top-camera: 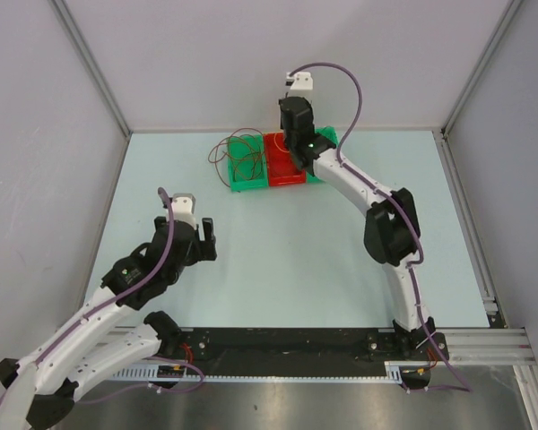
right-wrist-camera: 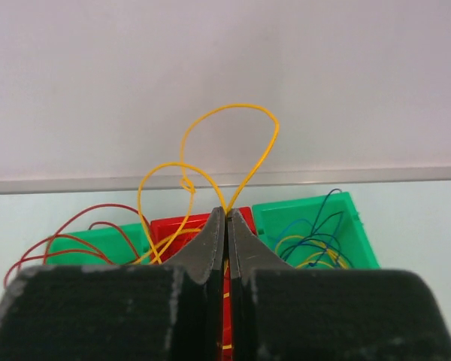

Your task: Untangle the cables

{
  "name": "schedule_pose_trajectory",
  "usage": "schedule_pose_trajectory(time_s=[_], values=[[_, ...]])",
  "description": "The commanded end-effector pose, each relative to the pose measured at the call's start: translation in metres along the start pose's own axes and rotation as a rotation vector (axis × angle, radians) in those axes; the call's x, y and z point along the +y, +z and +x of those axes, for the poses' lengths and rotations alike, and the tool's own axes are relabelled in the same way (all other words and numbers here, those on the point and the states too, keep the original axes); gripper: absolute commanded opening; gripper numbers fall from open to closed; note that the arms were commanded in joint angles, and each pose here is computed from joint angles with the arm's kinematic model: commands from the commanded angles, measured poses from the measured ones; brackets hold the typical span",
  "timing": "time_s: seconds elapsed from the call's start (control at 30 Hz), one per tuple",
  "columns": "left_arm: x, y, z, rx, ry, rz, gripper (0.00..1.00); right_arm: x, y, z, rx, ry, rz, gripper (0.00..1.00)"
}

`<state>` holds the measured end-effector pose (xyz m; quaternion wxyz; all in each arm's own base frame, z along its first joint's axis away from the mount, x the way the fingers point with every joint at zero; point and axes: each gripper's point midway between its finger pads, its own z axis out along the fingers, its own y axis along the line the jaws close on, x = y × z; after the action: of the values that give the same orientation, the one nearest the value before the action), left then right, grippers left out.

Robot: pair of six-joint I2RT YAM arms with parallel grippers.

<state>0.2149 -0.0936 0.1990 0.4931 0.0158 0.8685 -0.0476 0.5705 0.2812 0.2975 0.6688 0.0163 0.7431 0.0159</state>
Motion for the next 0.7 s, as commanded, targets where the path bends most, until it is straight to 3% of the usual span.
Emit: schedule_pose_trajectory(time_s=[0.0, 0.27, 0.67], values=[[-0.002, -0.002, -0.007, -0.018, 0.006, 0.014, 0.83, 0.000, 0.036, 0.026, -0.030, 0.070, 0.035, 0.00], [-0.003, -0.001, -0.008, -0.016, 0.004, 0.015, 0.83, 0.000, 0.057, 0.107, 0.134, 0.036, 0.030, 0.00], [-0.003, 0.002, -0.007, -0.004, 0.005, 0.015, 0.83, -0.001, 0.053, 0.104, 0.149, 0.048, -0.020, 0.00]])
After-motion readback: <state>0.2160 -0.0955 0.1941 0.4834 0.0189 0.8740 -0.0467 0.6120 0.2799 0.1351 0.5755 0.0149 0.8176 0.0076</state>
